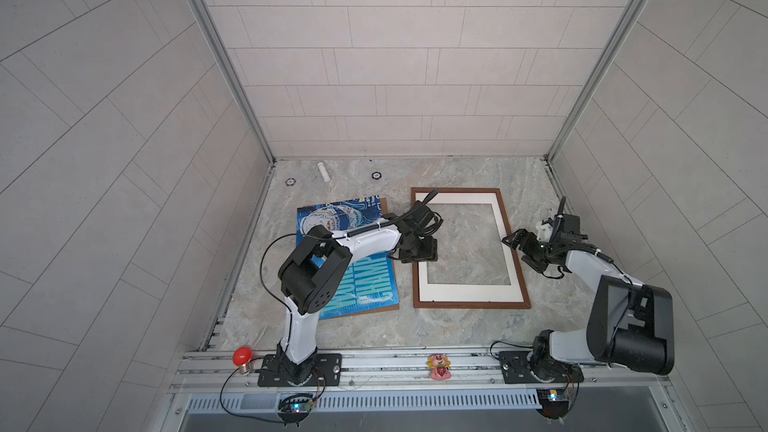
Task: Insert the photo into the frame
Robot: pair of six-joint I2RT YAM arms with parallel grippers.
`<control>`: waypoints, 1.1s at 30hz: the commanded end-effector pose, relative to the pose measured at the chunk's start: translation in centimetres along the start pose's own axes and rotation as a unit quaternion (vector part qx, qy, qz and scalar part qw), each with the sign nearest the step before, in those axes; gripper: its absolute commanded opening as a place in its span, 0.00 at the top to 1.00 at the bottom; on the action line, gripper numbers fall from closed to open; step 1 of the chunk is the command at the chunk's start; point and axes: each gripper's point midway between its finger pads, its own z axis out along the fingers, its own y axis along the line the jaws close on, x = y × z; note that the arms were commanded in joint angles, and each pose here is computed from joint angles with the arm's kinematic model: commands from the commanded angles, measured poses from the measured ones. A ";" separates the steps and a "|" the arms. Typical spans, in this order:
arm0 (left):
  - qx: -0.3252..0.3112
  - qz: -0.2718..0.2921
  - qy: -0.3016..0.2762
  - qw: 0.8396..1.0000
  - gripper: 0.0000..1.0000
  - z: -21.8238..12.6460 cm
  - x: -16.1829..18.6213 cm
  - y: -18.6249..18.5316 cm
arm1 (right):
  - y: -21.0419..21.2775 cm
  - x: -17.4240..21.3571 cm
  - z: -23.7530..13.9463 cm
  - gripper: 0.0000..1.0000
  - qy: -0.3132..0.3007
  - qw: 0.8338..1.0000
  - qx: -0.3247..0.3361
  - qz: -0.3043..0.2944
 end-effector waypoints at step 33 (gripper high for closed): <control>-0.105 -0.136 -0.085 0.981 0.67 -13.0 6.1 15.9 | 24.2 24.4 -1.1 0.34 0.170 0.917 -0.166 -0.321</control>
